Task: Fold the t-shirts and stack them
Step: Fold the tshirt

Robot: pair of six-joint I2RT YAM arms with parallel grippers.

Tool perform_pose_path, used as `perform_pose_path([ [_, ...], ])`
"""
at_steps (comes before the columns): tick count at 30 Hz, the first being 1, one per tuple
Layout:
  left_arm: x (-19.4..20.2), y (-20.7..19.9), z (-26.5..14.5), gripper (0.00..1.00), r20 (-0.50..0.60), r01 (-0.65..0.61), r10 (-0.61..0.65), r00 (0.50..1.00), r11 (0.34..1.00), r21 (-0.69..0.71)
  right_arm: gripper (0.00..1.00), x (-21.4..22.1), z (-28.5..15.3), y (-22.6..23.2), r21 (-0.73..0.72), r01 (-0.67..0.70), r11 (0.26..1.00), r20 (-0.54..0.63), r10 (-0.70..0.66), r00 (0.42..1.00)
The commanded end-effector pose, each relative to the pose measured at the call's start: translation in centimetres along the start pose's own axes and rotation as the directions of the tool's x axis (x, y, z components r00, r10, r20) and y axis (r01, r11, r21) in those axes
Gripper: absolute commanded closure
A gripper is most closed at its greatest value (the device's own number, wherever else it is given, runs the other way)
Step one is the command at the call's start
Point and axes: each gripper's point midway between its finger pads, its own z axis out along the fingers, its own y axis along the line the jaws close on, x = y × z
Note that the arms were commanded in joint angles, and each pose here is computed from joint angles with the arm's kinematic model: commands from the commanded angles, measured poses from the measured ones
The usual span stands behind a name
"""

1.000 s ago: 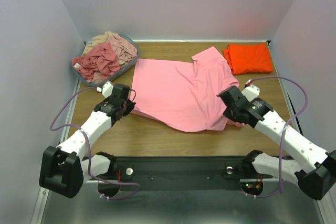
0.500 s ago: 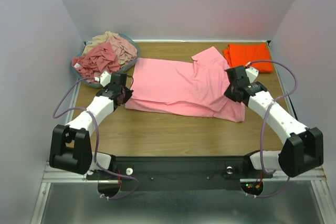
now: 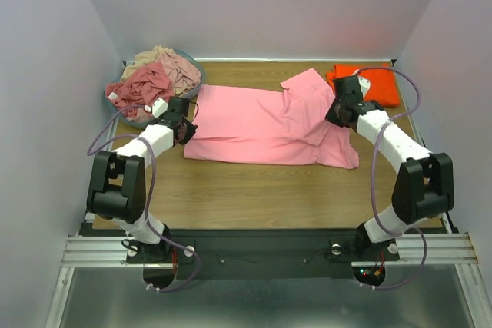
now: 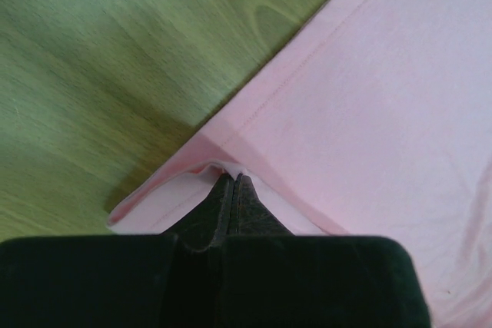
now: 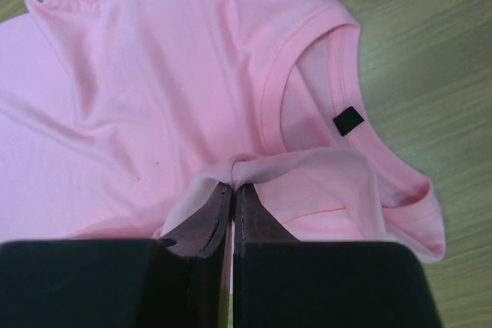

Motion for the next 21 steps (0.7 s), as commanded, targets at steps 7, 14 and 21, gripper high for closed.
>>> perform_pose_path([
  [7, -2.5, -2.4, 0.3, 0.21, 0.037, -0.062, 0.061, 0.997, 0.998, 0.03, 0.79, -2.5, 3.8, 2.0, -0.01, 0.048, 0.999, 0.02, -0.048, 0.999],
  [14, -2.5, -2.5, -2.1, 0.06, 0.042, -0.054, 0.05, 0.998, 0.995, 0.088, 0.28, -2.8, 3.5, 2.8, -0.049, 0.084, 0.995, -0.002, -0.084, 0.996],
  [21, -0.9, -2.7, -5.9, 0.05, 0.053, -0.074, 0.066, 0.996, 0.979, 0.187, 0.1, 4.1, 1.0, 4.6, -0.298, 0.04, 0.954, -0.217, -0.109, 0.97],
])
